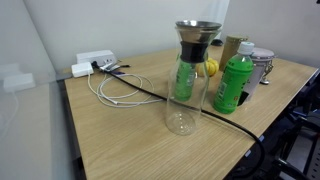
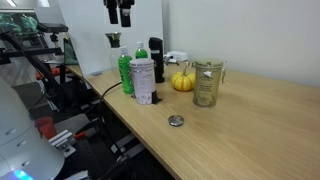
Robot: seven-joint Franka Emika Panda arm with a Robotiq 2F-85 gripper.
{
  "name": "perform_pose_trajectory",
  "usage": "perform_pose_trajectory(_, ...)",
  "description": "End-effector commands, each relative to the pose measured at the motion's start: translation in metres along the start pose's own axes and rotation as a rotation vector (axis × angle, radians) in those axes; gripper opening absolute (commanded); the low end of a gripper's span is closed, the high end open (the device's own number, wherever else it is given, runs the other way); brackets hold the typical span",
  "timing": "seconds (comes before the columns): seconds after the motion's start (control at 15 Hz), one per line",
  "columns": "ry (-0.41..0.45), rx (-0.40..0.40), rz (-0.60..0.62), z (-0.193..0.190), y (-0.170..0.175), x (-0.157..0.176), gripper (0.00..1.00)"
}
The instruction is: Open the metal container
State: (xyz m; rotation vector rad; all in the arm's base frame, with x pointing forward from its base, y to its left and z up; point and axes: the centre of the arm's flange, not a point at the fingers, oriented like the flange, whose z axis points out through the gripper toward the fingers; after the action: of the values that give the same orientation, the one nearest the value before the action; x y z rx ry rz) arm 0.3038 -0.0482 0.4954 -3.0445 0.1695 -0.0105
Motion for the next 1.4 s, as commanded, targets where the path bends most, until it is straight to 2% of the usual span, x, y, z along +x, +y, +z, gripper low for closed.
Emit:
perform_pose_trajectory(0.0, 0.0, 0.0, 0.0, 0.0, 0.0, 0.0, 1.0)
perform_pose_trajectory(0.4, 0.008, -0.007, 0.013, 0.005, -0.002, 0.003, 1.0)
perform_pose_trajectory(0.87, -0.041, -0.035, -0.001, 0.048, -0.022, -0.001, 1.0)
perform_pose_trajectory(1.33, 0.006, -0.075, -0.015, 0.083, -0.049, 0.007, 1.0)
